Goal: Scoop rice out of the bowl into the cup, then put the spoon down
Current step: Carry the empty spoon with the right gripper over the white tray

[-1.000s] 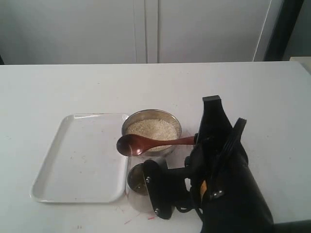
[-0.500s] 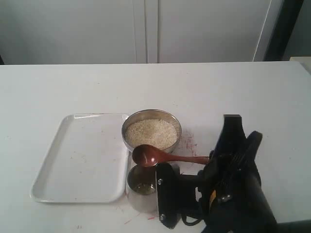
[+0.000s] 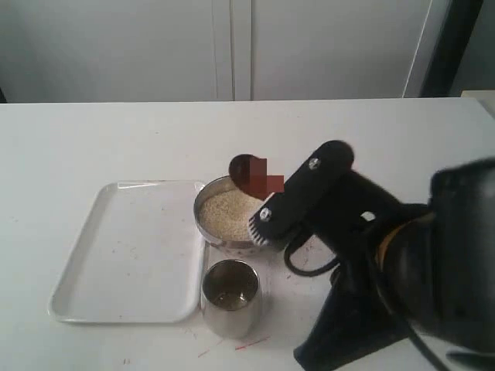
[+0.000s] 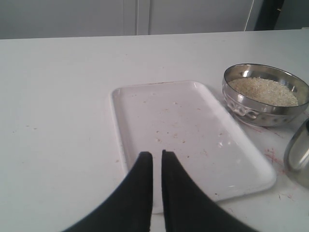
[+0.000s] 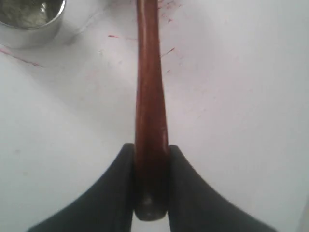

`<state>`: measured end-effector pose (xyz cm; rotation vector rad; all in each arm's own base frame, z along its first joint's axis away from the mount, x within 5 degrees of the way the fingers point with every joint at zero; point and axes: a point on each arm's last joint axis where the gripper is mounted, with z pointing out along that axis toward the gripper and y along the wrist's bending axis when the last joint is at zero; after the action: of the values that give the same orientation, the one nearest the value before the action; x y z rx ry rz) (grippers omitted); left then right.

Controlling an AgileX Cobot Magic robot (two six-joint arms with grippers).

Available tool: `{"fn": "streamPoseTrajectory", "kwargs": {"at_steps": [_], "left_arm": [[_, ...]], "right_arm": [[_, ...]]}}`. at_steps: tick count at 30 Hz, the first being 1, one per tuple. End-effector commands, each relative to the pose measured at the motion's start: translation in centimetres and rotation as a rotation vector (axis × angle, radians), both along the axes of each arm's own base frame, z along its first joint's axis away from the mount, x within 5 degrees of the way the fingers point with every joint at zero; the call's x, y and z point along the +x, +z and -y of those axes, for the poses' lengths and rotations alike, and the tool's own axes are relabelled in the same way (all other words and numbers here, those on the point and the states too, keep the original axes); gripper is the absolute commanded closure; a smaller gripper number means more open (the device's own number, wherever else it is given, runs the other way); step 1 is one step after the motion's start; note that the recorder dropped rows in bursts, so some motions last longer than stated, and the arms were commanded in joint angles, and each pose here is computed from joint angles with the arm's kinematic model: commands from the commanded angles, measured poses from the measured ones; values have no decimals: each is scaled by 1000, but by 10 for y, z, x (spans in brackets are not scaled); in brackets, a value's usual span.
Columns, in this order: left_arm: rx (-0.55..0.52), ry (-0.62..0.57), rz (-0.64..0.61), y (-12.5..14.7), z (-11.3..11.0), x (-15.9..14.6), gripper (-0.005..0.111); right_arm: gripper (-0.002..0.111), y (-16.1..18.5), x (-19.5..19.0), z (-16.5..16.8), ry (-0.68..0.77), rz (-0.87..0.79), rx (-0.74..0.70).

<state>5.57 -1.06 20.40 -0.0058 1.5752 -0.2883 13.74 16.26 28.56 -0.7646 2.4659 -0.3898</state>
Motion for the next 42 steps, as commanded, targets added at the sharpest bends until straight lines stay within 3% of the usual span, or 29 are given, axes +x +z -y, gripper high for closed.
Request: {"fn": "streamPoseTrajectory", "kwargs": {"at_steps": [1, 7, 12, 20, 23, 31, 37, 42], "left_arm": [[-9, -5, 8, 2, 0, 0, 92], [-9, -5, 8, 2, 0, 0, 92], [-9, -5, 8, 2, 0, 0, 92], [-9, -5, 8, 2, 0, 0, 92], [-9, -5, 8, 2, 0, 0, 92], [-9, -5, 8, 2, 0, 0, 92], [-9, -5, 8, 2, 0, 0, 92], [-9, -5, 8, 2, 0, 0, 92]], "right_arm": [[108, 10, -4, 6, -218, -118, 212], [108, 7, -14, 0, -398, -244, 371], [108, 6, -13, -14, -381, -279, 512], [108, 20, -4, -28, -363, -247, 588], [108, 44, 16, -51, -349, -218, 618], [108, 58, 73, -109, -315, -199, 567], [108, 5, 121, -180, -330, -209, 582], [108, -45, 140, -199, -382, -173, 543]]}}
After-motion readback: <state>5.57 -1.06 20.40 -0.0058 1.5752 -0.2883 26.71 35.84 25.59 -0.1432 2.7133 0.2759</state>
